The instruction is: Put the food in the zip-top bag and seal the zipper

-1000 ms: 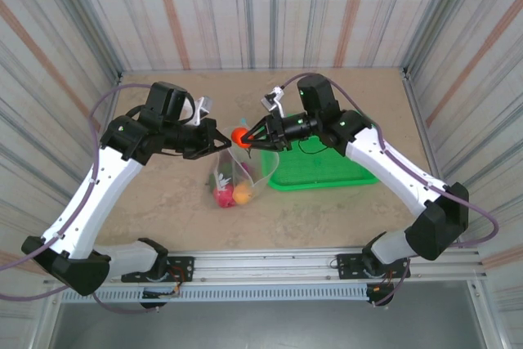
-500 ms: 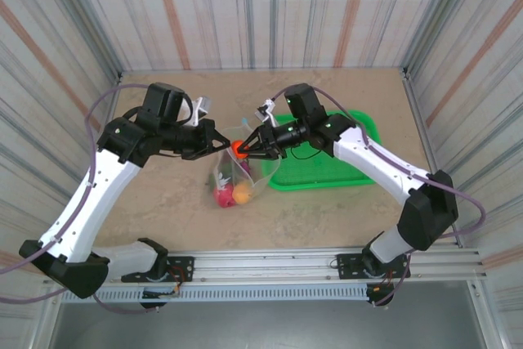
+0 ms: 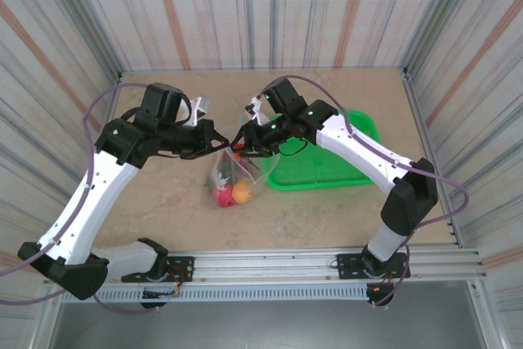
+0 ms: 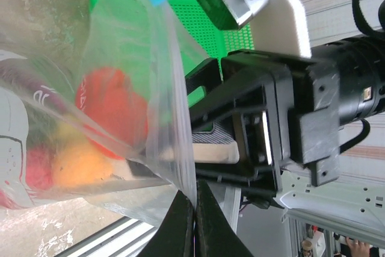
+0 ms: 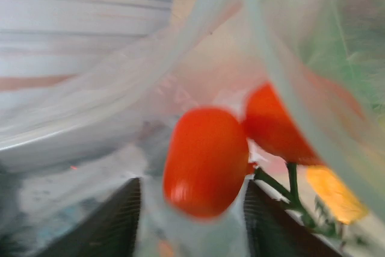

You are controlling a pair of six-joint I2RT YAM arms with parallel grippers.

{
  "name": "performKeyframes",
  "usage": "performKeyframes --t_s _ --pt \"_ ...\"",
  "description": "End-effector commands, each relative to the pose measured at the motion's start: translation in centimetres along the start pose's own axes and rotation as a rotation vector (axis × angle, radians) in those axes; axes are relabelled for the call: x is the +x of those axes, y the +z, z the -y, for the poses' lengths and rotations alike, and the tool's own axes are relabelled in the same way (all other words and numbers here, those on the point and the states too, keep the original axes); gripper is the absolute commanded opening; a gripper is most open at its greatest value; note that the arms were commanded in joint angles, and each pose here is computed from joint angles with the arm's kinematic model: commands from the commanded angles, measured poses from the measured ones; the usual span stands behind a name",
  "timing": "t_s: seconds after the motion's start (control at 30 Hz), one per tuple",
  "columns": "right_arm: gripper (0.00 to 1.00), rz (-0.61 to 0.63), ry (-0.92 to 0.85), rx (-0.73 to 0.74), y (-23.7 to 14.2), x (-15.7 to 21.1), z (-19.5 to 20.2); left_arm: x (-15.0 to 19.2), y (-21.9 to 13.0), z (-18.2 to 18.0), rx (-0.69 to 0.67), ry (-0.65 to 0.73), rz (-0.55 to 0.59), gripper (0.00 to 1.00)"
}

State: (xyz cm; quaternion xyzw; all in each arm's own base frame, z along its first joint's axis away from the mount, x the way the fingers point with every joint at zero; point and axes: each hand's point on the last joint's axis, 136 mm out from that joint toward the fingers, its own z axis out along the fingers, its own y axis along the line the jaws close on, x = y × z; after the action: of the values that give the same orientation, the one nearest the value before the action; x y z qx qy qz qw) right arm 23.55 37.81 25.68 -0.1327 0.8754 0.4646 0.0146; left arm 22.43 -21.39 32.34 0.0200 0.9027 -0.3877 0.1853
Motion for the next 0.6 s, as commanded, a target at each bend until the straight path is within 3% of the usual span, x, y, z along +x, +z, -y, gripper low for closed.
performKeyframes --t_s 0.0,0.2,0.37,0.57 --pt "0.59 -0.064 -0.032 0.13 0.5 1.6 1.7 -0.5 -1.2 0.9 0.016 0.043 0.039 0.0" --pt "0.65 0.02 -0.053 0.201 -3.5 1.0 1.1 -0.4 -1.0 0.4 -0.01 0.038 0.033 0.0" --pt "0.6 0.086 -0.081 0.156 -7.6 0.4 -1.2 -0.3 -0.7 0.0 -0.023 0.033 0.026 0.0" --pt "0.53 0.216 -0.192 0.297 -10.2 -1.3 0.9 -0.5 -0.5 0.1 -0.021 0.03 0.024 0.0"
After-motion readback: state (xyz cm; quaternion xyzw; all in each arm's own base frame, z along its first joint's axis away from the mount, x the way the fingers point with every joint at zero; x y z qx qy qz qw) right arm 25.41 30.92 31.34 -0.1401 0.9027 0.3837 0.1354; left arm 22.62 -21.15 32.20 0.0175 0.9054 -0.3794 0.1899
